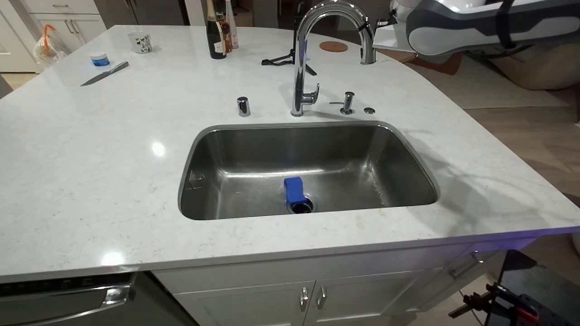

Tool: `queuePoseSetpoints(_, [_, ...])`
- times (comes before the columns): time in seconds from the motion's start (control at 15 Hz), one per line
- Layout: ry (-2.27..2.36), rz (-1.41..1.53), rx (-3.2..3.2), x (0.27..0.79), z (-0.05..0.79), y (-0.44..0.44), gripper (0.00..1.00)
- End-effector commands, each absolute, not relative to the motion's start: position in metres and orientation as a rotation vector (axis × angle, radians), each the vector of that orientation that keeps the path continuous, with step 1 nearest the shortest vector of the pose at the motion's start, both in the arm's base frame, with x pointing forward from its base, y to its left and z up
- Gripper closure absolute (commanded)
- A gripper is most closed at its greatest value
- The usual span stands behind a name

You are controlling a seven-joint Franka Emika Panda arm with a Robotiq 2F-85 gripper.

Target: Push the faucet to the right side of the sink

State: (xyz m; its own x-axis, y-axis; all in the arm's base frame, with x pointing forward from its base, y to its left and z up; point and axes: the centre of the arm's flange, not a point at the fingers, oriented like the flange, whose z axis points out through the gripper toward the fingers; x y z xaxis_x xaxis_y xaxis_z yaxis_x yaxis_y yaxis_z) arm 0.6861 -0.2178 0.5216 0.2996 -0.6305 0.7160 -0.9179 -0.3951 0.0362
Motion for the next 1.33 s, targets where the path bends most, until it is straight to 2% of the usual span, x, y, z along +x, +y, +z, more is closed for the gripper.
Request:
queuePoseSetpoints(0.0, [-1.381, 0.815, 2.204, 0.67, 0.527, -0.193, 0.13])
queuePoseSetpoints(0.07, [-1.371, 0.797, 2.257, 0.667, 0.526, -0.183, 0.05])
queuePoseSetpoints(0.2, [-1.338, 0.74, 2.379, 0.66, 0.523, -0.159, 0.0])
queuePoseSetpoints(0.73, [-1.038, 0.405, 2.823, 0.613, 0.52, -0.058, 0.0])
queuePoseSetpoints(1.27, [-0.78, -0.031, 3.066, 0.541, 0.533, -0.026, 0.0])
